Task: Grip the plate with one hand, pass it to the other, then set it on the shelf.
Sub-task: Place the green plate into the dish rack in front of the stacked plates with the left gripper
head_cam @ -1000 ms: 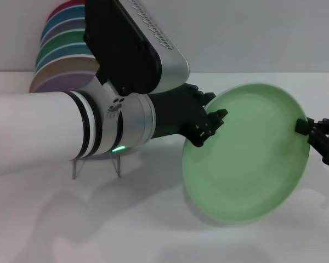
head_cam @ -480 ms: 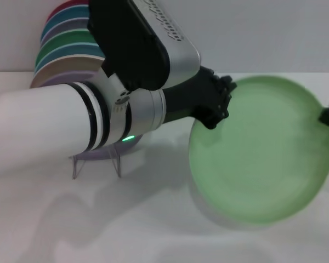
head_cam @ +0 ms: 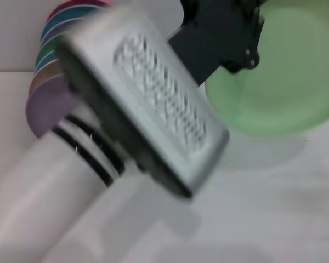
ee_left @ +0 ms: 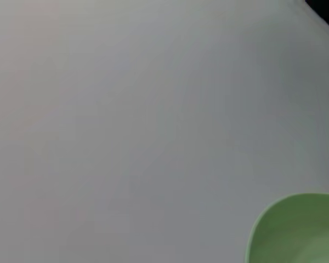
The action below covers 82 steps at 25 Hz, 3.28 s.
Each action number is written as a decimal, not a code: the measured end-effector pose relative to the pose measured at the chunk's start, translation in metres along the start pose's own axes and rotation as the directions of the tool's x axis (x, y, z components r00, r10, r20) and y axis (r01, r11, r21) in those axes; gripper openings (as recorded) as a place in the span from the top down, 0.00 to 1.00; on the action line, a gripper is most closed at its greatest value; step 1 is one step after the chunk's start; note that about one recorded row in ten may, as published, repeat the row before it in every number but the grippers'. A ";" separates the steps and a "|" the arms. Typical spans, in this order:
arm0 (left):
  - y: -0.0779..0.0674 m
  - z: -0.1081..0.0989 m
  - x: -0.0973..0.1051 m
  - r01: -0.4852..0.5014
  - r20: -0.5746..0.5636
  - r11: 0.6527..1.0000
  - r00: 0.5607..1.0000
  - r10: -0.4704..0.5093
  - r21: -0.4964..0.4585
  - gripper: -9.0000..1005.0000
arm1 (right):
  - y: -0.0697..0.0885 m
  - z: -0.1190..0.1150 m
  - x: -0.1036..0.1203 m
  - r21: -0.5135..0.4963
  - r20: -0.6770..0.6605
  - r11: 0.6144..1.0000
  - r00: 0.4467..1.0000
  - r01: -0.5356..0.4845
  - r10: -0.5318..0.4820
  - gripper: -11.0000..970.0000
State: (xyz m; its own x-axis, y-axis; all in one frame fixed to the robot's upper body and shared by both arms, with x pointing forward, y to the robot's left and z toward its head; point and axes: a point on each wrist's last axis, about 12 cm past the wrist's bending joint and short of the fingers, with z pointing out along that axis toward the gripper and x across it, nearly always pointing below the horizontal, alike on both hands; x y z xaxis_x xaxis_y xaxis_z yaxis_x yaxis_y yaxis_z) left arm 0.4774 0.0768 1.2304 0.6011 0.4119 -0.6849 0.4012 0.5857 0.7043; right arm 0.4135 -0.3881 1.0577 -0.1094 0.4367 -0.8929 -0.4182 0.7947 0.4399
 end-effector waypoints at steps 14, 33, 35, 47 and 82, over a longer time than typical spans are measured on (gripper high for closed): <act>0.012 -0.062 0.111 0.171 0.434 0.954 0.900 -0.049 -0.246 0.95 | 0.000 0.011 0.001 -0.025 -0.012 1.000 1.000 -0.014 0.014 0.13; 0.057 -0.125 0.193 -0.159 0.238 0.952 0.945 0.224 -0.263 0.94 | 0.011 0.018 0.003 -0.119 -0.002 0.991 0.998 -0.056 0.056 0.13; 0.057 -0.130 0.195 -0.166 0.224 0.951 0.948 0.226 -0.259 0.94 | 0.011 0.019 0.003 -0.123 -0.002 0.991 0.998 -0.060 0.060 0.13; 0.052 -0.153 0.204 -0.183 0.144 0.953 0.964 0.222 -0.242 0.93 | 0.017 0.025 0.001 -0.184 0.015 0.980 0.997 -0.073 0.077 0.13; 0.035 -0.158 0.215 -0.187 0.028 0.964 0.980 0.196 -0.186 0.91 | 0.022 0.030 0.001 -0.234 -0.001 0.970 0.997 -0.069 0.071 0.13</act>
State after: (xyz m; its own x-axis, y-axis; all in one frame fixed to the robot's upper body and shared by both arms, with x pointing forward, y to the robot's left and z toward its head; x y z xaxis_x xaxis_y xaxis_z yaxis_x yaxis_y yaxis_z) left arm 0.5113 0.2965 1.0780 0.6873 0.4988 -0.5281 0.1456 0.6177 0.7728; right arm 0.4311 -0.3577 1.0695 -0.1396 0.4917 -0.8595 -0.6086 0.6421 0.4662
